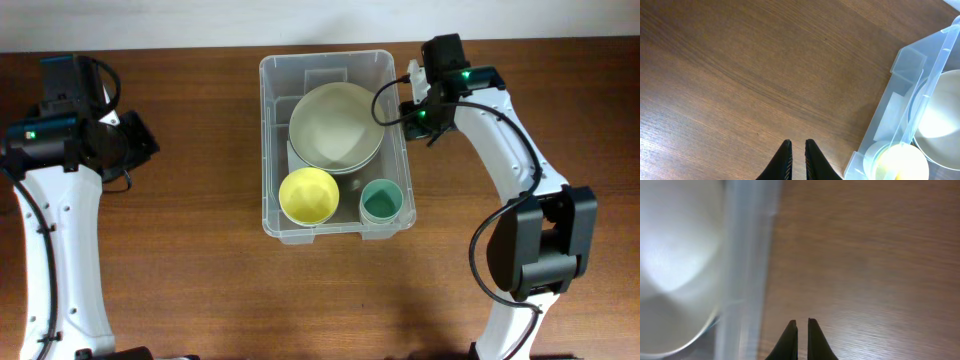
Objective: Pack container
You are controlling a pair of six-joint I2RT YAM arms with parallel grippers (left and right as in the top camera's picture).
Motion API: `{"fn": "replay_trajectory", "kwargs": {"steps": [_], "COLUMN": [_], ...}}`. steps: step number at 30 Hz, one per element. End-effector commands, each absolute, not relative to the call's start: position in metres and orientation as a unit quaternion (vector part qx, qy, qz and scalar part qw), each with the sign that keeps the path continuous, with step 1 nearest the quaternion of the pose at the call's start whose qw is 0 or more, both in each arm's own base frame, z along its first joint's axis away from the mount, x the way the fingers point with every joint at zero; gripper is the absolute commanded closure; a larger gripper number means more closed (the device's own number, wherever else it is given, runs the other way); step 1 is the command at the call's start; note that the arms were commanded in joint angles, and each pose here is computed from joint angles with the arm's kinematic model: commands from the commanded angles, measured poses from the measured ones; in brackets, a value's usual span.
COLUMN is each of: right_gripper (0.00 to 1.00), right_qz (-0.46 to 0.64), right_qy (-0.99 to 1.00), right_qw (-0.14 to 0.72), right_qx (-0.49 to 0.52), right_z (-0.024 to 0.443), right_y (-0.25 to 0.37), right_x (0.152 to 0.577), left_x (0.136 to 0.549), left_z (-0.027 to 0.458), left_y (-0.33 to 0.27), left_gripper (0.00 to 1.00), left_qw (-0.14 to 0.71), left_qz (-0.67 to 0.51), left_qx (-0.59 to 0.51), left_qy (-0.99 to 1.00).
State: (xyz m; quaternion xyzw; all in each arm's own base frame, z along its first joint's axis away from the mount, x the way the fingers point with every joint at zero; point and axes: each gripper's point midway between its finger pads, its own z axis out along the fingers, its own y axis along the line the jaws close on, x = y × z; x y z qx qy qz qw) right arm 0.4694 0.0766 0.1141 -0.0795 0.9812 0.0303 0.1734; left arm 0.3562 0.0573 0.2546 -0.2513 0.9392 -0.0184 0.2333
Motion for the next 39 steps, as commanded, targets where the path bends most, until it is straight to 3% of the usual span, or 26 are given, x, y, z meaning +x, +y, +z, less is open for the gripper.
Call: {"fn": "replay_trajectory", "kwargs": {"steps": [1,5,9,39], "right_gripper": [0.94,0.95,0.95,0.96], "right_qz": [-0.027,-0.023,-0.006,0.028], "right_qy": [0.966,0.945,0.93,0.933], "right_qw": [0.255,0.313,0.324,0.271], "right_qx": [-0.046,-0.093,-0.172,-0.234], "right_z": [0.173,0.222,0.231,0.133], "right_y": [0.061,0.073,0.102,0.155], "right_x": [0.494,0.509,0.509,0.534], "left_x": [0.357,0.356,0.356,0.356], "left_z": [0.249,0.249,0.249,0.249], "left_y": [0.056,0.056,0.056,0.056], "left_gripper": [0.89,0.89,0.89,0.89], "left_qw": [0.226,0.226,0.226,0.226], "left_qz": [-0.023,-0.023,-0.023,-0.023], "left_qx": [-0.253,-0.253,-0.253,-0.253], "left_qy": [0.94,0.94,0.94,0.941]}}
